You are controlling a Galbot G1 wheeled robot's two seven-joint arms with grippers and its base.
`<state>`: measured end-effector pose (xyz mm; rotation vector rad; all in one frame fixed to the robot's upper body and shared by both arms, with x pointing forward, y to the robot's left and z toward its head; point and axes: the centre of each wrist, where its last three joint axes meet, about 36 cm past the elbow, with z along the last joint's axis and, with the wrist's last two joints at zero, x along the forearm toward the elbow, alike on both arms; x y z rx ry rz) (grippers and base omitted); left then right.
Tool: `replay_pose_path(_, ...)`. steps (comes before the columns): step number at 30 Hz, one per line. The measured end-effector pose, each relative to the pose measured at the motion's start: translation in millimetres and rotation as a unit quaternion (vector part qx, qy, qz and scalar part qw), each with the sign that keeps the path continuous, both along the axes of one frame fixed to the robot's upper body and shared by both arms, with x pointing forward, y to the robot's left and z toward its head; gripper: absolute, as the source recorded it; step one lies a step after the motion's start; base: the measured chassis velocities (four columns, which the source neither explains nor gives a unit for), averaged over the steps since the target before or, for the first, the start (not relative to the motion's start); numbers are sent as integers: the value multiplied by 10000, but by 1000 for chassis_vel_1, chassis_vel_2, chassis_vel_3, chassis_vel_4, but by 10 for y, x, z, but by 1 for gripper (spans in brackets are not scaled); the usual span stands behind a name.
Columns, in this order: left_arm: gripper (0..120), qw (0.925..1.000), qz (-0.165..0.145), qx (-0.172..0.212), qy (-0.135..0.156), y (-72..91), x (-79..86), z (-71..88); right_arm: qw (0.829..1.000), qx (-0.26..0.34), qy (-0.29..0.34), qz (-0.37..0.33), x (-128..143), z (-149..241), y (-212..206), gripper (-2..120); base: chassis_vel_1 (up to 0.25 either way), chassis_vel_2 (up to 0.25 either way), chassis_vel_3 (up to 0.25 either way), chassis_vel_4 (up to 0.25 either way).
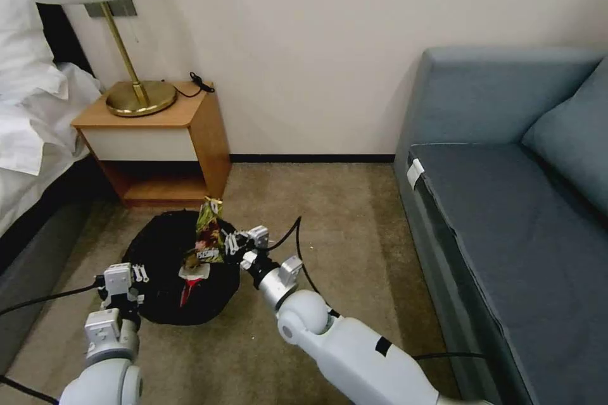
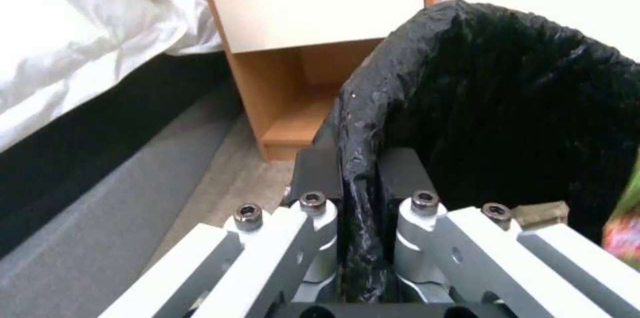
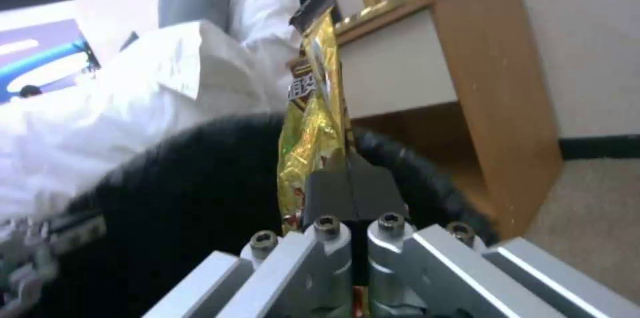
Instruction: Pick up the trash bin, then pick up the garbage on the floor and place it into the trash bin.
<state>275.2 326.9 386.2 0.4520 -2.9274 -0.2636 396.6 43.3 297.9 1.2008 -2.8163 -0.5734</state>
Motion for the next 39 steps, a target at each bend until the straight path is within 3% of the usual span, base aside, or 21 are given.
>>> replay_pose_path(10,7,10000,-11,3,-32,-11,-19,29,9996,-264,-4,88,-185,-76,166,2,0,0,0,0)
replay_pose_path(22,7,10000,-28,38,-22,-6,-68,29,9994,-309,-140,96,-210,97,11,43,0,0,0,0)
replay_pose_path(26,7,10000,-40,43,-43,-3,-73,35,9993,-141,-292,-187,-92,268,-171,62,0,0,0,0)
replay_pose_path(32,7,10000,-56,19,-54,8,-82,36,9958,-100,-743,-534,-44,391,-488,81,0,0,0,0)
replay_pose_path(37,7,9999,-82,-20,-104,49,-68,64,9809,-663,-1383,-1195,-99,470,-965,98,0,0,0,0)
replay_pose_path(39,7,9999,-91,-48,-125,59,-62,73,9725,-931,-1493,-1528,-101,496,-1124,100,0,0,0,0)
